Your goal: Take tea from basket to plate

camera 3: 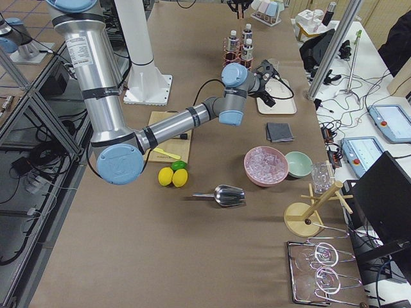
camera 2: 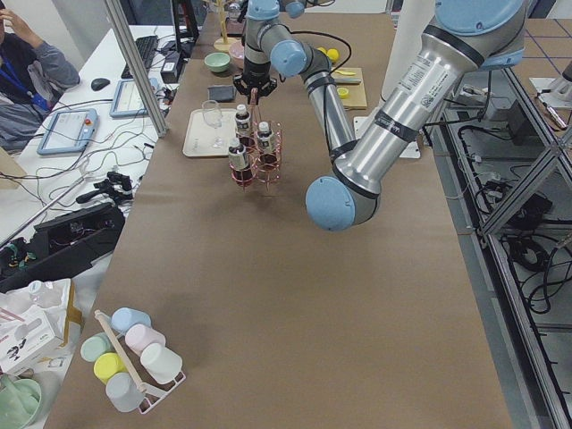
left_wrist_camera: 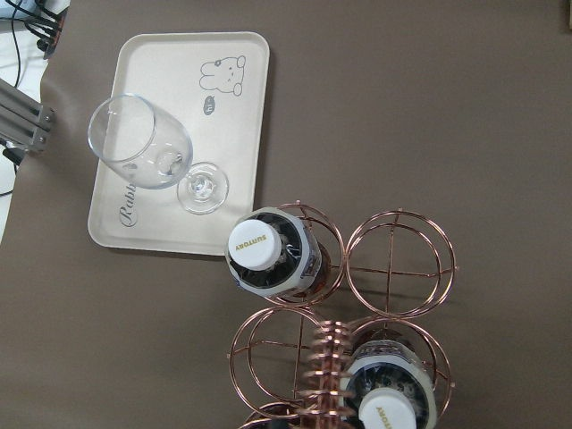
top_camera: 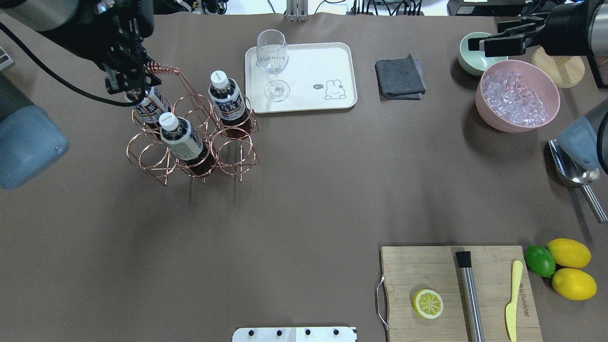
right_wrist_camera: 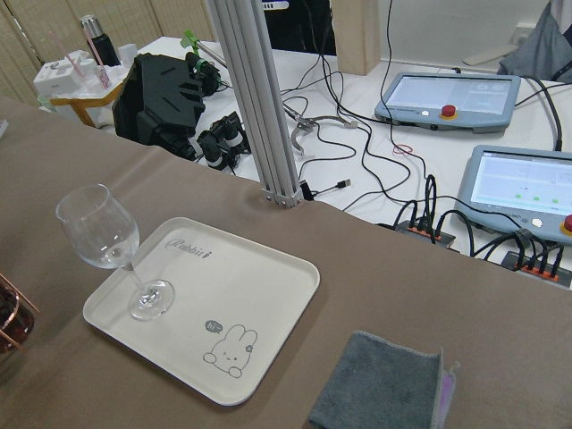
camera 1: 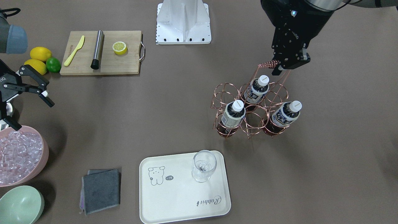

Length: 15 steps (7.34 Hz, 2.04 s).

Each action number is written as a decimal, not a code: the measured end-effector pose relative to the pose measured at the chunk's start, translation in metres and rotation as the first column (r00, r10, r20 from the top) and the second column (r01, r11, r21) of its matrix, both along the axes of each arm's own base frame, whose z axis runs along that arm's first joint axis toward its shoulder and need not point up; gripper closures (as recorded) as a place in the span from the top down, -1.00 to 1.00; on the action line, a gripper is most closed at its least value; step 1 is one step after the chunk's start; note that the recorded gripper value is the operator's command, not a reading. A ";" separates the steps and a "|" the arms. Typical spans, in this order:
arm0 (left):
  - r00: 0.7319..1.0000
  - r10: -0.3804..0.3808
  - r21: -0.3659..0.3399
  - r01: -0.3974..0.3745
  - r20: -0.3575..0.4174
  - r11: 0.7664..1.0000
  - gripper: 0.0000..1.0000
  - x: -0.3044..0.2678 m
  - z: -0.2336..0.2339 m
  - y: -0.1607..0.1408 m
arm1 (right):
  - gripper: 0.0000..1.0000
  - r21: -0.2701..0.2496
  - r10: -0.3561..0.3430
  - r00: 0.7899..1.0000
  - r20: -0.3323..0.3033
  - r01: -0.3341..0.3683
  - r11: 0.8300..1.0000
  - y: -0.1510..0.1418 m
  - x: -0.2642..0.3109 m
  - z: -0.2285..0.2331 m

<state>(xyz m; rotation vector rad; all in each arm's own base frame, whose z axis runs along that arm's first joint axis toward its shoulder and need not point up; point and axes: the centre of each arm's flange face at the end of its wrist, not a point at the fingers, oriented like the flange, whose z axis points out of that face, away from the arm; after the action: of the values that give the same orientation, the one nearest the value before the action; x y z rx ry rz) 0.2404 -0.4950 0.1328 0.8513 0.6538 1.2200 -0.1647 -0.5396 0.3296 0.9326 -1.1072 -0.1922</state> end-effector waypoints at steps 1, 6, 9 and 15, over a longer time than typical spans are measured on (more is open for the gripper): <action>1.000 -0.002 -0.029 0.002 -0.017 1.000 -1.00 0.018 -0.010 0.009 | 1.00 0.033 0.012 1.000 0.029 -0.013 0.999 0.004 -0.002 -0.004; 0.998 0.012 -0.046 -0.015 -0.062 0.999 -1.00 0.088 -0.060 0.048 | 1.00 0.112 0.017 0.989 0.145 -0.034 0.993 0.036 -0.053 -0.031; 0.996 0.020 -0.057 -0.025 -0.082 0.998 -1.00 0.115 -0.086 0.052 | 1.00 0.091 0.029 0.977 0.213 -0.049 0.995 0.069 -0.119 -0.050; 0.993 0.027 -0.079 -0.036 -0.114 0.996 -1.00 0.156 -0.104 0.072 | 1.00 0.075 0.024 0.971 0.236 -0.043 0.996 0.104 -0.180 -0.075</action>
<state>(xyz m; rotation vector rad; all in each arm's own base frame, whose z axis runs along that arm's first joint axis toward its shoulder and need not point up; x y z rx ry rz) 0.3967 -0.4231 0.0290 0.8488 0.8054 1.1719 -0.3444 -0.4351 0.2549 1.0647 -1.3086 -0.0999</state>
